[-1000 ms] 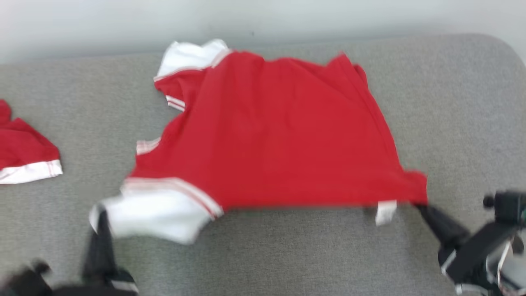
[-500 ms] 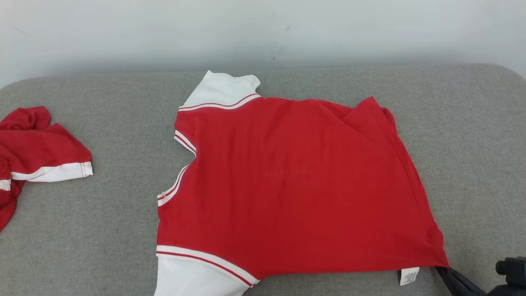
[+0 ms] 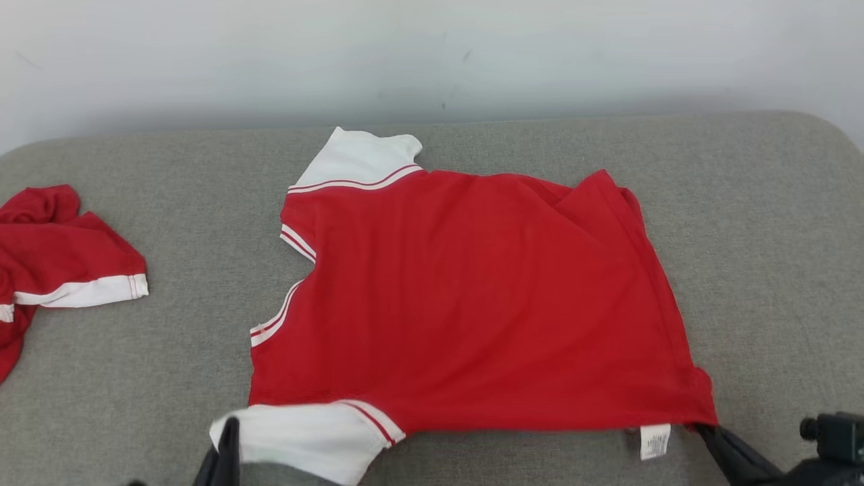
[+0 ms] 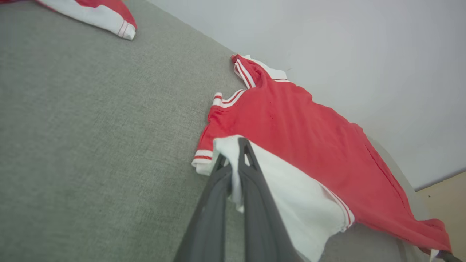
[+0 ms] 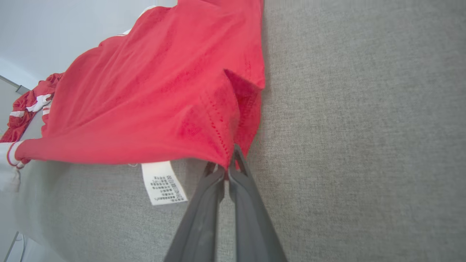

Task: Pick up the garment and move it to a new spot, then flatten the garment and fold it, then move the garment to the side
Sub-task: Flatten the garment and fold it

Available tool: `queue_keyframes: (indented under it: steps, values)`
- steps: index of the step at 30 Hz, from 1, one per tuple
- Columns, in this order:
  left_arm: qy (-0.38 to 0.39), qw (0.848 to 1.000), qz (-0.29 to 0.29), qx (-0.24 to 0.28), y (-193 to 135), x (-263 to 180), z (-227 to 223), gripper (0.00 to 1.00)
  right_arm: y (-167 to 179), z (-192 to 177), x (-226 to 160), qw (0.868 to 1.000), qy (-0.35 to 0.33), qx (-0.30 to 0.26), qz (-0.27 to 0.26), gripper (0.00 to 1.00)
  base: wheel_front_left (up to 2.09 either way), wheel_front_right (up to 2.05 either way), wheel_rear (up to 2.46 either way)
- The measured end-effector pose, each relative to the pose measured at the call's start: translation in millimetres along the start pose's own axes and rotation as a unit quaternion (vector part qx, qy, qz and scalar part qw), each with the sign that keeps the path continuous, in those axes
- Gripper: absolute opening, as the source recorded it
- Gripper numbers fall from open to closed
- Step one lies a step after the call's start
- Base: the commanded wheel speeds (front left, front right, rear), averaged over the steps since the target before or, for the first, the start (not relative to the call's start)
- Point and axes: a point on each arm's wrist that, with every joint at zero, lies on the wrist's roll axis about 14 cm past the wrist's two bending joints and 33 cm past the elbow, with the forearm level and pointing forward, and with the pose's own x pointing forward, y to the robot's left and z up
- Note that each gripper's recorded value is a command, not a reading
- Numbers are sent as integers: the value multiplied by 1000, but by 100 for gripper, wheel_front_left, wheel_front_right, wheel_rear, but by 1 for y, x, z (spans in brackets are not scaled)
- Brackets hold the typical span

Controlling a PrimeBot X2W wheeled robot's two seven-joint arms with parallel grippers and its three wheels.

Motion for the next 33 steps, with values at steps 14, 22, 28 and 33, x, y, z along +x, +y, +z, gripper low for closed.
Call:
queue_keyframes:
  steps: [14,22,28,33]
  values:
    - [24,986,-106,125,-41,103,42,0,10,66,57,999,-1,-28,22,0,0,0,0]
    - [54,982,-94,156,-31,144,33,0,1,85,94,999,0,-47,-4,0,0,0,0]
    - [70,978,-87,174,-23,154,22,0,-4,86,110,997,-2,-68,-20,0,0,0,0]
    - [56,977,-85,185,-23,154,23,0,-7,96,110,995,-35,-84,-32,0,0,0,0]
